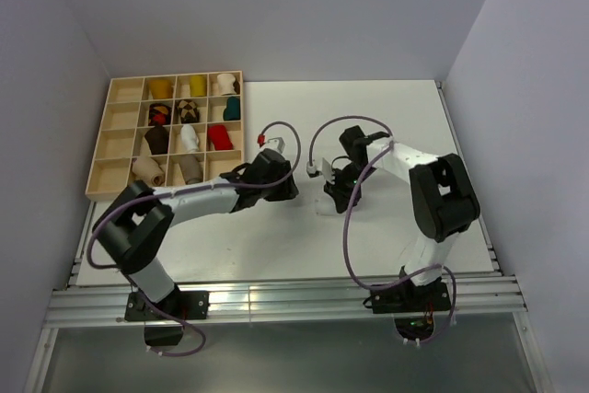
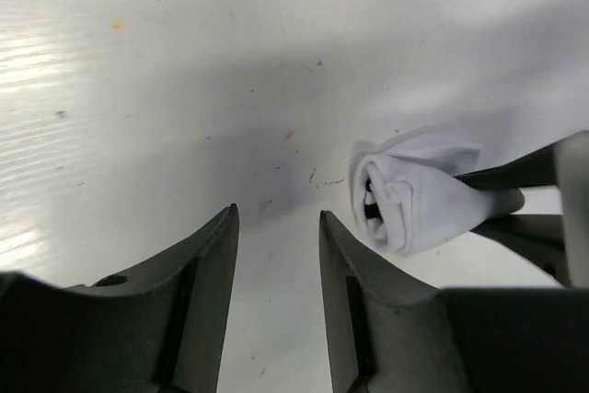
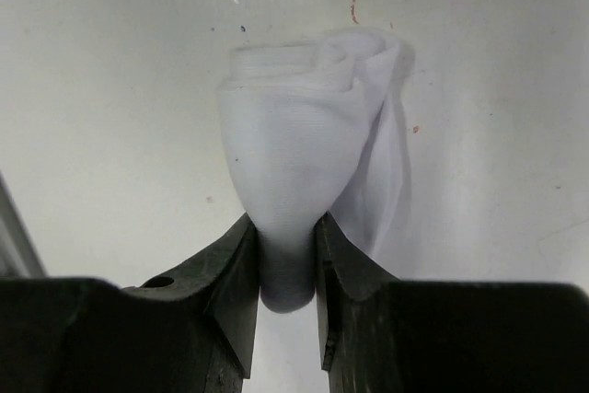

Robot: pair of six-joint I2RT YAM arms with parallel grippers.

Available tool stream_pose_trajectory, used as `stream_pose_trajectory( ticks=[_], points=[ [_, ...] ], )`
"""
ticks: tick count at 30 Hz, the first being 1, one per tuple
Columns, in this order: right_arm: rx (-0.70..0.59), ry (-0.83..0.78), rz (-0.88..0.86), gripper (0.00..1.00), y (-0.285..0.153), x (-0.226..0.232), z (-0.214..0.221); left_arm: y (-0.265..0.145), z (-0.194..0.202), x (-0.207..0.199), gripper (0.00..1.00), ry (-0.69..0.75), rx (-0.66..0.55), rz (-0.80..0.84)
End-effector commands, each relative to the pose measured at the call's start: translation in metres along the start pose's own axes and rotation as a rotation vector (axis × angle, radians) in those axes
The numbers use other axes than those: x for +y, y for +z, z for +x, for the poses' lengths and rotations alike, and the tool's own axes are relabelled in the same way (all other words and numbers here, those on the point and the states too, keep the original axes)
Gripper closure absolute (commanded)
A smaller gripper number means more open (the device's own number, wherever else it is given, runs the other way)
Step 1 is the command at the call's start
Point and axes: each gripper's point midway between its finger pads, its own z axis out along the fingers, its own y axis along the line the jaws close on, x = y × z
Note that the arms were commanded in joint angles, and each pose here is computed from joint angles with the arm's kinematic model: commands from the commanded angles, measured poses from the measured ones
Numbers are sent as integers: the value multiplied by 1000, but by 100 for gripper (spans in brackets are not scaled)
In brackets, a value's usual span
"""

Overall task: Roll the socks
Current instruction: Roll the sock at the center of the board.

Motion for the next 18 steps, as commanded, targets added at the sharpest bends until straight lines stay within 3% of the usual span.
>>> stream_pose_trajectory(
  ticks=[1, 5, 8, 11, 14, 16, 18],
  points=[
    [89, 135, -180, 81, -5, 26, 21, -30, -48, -15, 54, -54, -255, 55],
    [94, 220, -290, 80, -3, 20, 23, -48, -41, 7, 49, -38, -392, 0],
    [115, 265, -320, 80, -3, 12, 25, -56, -38, 5, 49, 51, -438, -8],
    [128, 289, -342, 79, -5, 7, 23, -51, -30, -9, 48, 231, -446, -51],
    [152, 328, -378, 79, -4, 4, 24, -44, -1, -49, 45, 500, -412, 26],
    [172, 345, -388, 79, 1, 1, 28, -32, 20, -59, 44, 675, -336, 59],
    [178, 357, -406, 79, 0, 0, 27, -24, 25, -72, 43, 760, -326, 56]
  ],
)
